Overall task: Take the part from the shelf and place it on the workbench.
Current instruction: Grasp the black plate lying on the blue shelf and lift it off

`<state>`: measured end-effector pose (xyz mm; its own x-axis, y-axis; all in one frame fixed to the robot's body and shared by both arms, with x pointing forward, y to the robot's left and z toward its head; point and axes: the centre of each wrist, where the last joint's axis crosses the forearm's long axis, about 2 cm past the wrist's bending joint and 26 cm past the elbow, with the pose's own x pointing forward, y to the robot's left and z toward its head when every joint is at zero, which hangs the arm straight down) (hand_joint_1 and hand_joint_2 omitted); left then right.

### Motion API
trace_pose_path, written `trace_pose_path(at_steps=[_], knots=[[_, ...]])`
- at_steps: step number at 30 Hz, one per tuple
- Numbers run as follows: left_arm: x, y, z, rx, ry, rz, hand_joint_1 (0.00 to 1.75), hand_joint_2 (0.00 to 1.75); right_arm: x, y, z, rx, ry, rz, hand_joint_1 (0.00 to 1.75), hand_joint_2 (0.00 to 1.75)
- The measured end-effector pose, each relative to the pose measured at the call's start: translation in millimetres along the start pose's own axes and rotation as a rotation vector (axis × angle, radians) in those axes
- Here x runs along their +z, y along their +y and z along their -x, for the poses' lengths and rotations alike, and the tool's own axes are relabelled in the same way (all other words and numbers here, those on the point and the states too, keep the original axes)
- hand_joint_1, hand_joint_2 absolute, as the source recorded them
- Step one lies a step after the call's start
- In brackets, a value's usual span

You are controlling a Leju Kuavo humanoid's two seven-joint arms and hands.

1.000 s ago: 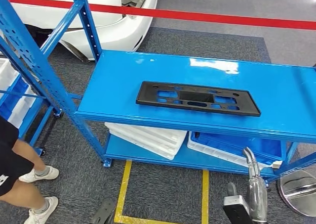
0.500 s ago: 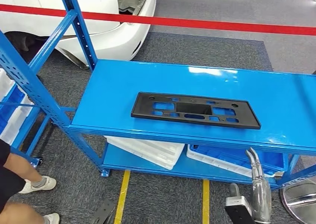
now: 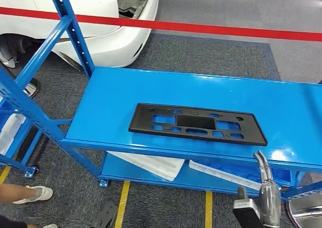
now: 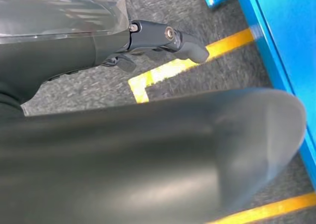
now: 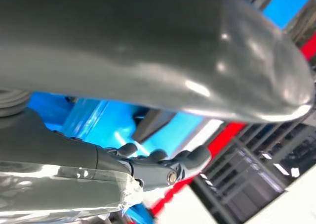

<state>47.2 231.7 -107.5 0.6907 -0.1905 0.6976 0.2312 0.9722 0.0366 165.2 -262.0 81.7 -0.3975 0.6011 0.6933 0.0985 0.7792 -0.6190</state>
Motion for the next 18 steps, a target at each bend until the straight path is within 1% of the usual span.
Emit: trace_pose_path(at_steps=[18], knots=[[0.9,0.7,1.3,-0.023,0.011,-0.012,0.0,0.0,-2.0,-2.5,1.7,0.021,-0.011,-0.022,0.0,0.0]])
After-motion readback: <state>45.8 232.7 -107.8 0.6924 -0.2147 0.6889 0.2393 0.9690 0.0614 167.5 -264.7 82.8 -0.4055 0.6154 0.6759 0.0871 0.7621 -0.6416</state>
